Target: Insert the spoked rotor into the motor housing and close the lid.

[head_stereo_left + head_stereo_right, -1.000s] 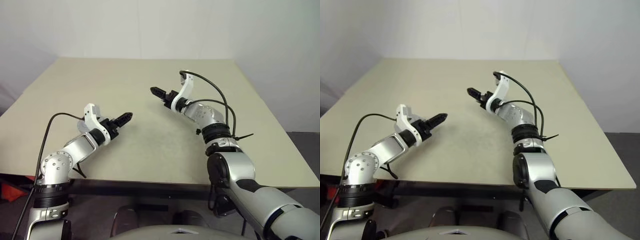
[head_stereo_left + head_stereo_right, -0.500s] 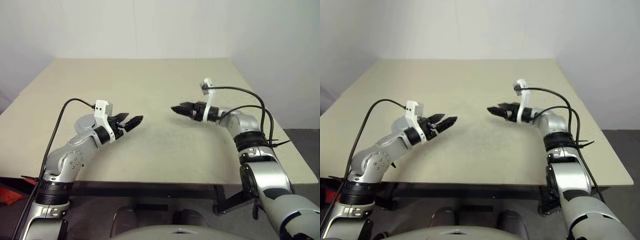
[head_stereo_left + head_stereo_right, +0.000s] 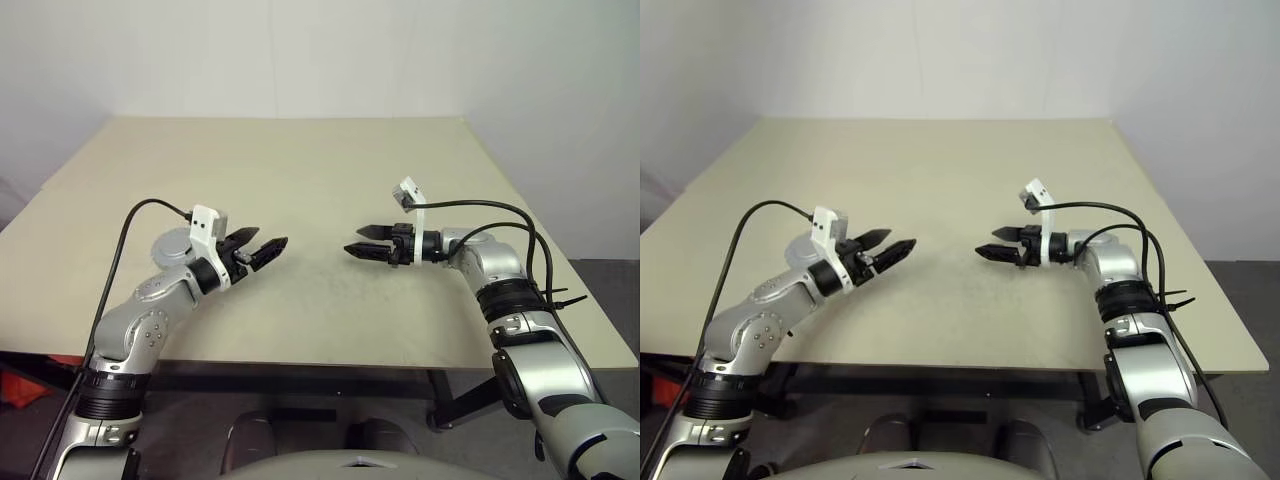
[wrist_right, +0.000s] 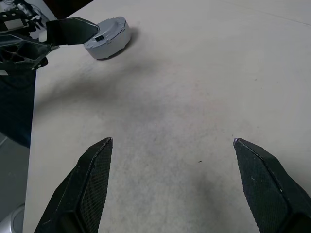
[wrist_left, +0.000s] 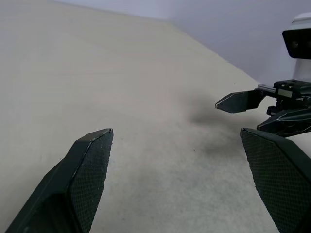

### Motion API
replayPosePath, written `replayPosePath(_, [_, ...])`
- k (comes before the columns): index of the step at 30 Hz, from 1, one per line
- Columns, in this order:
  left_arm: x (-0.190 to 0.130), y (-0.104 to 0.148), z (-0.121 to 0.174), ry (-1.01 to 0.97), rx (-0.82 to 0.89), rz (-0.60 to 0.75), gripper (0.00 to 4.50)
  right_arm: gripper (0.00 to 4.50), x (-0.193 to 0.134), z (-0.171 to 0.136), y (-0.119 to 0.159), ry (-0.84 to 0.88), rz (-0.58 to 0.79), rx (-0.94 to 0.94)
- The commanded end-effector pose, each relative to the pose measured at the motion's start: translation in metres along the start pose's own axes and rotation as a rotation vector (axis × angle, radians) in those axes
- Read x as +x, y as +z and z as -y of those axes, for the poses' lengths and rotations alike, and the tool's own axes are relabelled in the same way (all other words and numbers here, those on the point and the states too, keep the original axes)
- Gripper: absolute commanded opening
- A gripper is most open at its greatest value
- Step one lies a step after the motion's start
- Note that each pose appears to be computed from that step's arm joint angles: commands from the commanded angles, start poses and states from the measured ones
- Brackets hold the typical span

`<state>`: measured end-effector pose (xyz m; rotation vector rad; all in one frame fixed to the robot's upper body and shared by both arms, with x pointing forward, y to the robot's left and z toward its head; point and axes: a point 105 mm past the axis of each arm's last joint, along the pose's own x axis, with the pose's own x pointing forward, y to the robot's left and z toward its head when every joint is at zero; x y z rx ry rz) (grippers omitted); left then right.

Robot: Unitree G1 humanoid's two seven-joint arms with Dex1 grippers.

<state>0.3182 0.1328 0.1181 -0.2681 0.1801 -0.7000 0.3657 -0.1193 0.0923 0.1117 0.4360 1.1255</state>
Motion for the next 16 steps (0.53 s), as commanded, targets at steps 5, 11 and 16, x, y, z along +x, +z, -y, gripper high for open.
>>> replayPosePath(5, [-0.0061, 0.0096, -0.0011, 0.012, 0.038, 0.037, 4.46, 4.50, 0.0002, -0.0024, 0.0203, -0.009, 0.041, -0.078])
replayPosePath(11, [-0.0054, 0.0098, 0.0033, -0.001, 0.037, 0.037, 4.46, 4.50, -0.0001, -0.0016, 0.0202, -0.019, 0.049, -0.066])
replayPosePath(16, [-0.0050, 0.0097, 0.0025, -0.001, 0.029, 0.038, 4.46, 4.50, 0.0013, -0.0004, 0.0204, -0.031, 0.052, -0.066])
